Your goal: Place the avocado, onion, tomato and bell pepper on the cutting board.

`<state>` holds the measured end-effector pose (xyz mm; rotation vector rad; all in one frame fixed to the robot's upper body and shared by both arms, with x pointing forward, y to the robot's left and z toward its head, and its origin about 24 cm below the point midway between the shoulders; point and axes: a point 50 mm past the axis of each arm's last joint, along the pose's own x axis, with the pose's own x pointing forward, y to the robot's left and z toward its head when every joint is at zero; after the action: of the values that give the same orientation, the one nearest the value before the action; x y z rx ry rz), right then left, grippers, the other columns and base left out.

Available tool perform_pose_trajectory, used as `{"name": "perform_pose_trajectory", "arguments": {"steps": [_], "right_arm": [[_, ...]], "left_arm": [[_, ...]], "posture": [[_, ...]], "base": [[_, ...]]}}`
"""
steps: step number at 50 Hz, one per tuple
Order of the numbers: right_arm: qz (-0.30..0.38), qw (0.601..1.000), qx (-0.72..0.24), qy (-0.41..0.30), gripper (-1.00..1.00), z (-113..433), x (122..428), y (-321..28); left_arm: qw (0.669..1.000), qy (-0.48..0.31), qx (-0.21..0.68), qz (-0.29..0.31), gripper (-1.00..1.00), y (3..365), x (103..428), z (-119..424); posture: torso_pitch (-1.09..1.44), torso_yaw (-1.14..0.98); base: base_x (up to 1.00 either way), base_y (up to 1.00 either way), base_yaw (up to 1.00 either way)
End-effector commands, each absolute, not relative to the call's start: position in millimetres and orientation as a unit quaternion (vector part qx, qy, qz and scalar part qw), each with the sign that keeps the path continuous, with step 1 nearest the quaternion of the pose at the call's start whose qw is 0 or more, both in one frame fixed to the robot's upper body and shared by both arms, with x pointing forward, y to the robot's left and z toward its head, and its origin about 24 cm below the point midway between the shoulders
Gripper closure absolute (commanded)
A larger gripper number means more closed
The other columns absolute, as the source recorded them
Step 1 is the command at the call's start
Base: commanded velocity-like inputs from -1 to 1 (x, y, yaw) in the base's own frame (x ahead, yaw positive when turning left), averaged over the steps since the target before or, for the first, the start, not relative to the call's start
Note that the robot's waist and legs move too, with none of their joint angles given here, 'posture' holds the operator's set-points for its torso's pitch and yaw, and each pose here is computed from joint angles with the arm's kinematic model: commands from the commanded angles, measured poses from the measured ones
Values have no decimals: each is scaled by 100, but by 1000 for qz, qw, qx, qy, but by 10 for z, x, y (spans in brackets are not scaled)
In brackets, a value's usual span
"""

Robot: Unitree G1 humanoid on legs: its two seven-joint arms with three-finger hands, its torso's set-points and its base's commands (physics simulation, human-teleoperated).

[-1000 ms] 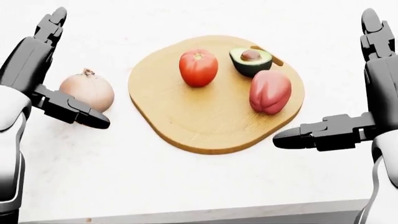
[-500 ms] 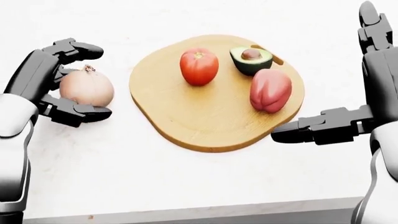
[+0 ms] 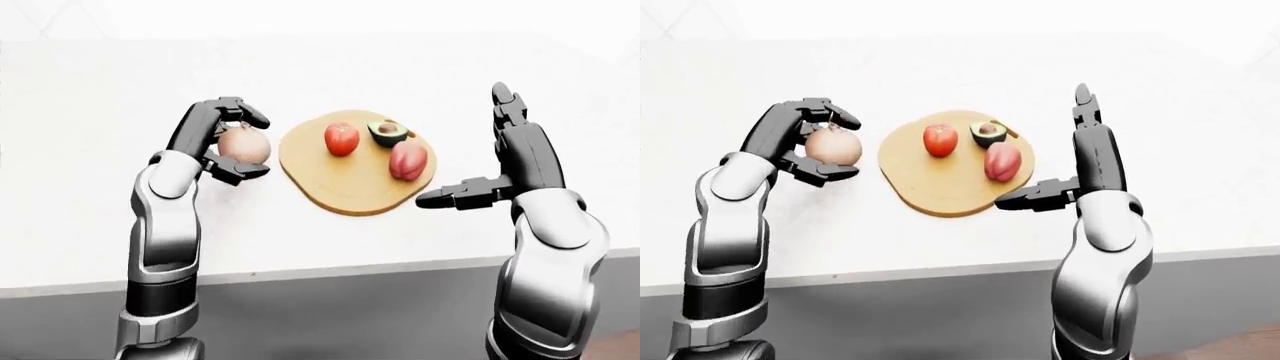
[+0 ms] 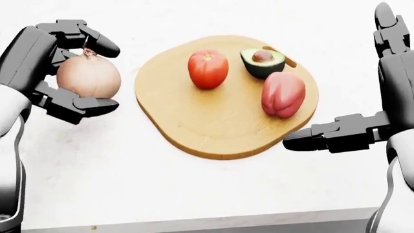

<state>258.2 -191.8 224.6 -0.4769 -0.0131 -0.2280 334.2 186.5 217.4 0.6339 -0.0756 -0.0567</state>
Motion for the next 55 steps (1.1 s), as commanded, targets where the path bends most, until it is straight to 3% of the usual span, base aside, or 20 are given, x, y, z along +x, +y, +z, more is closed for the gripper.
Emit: {"name": "perform_pose_trajectory", "arguments": {"steps": [1,12,21,37,55], "right_arm": [[-124,961,-243,-43,-100,2376,2538,-1918],[-121,962,-242,-44,-100,2385,2582,-1902],[-121,962,-241,-44,-100,2381,2566,-1903],[-120,963,-239,-42,-100,2321,2551,-1901],[-118,963,-239,-43,-100,2343,2594,-1894]], "left_arm": [[944,-83,318,-22,15,1828,3275,2412],[940,-113,311,-85,16,1461,3019,2425],[936,-126,302,-131,18,1091,3044,2376],[944,-126,290,-96,15,910,3188,2244],[943,-117,292,-110,15,789,3218,2102]], "posture": [[0,0],[0,0],[0,0],[0,0],[0,0]], "base": [[0,0,0],[0,0,0],[0,0,0],[0,0,0],[0,0,0]]}}
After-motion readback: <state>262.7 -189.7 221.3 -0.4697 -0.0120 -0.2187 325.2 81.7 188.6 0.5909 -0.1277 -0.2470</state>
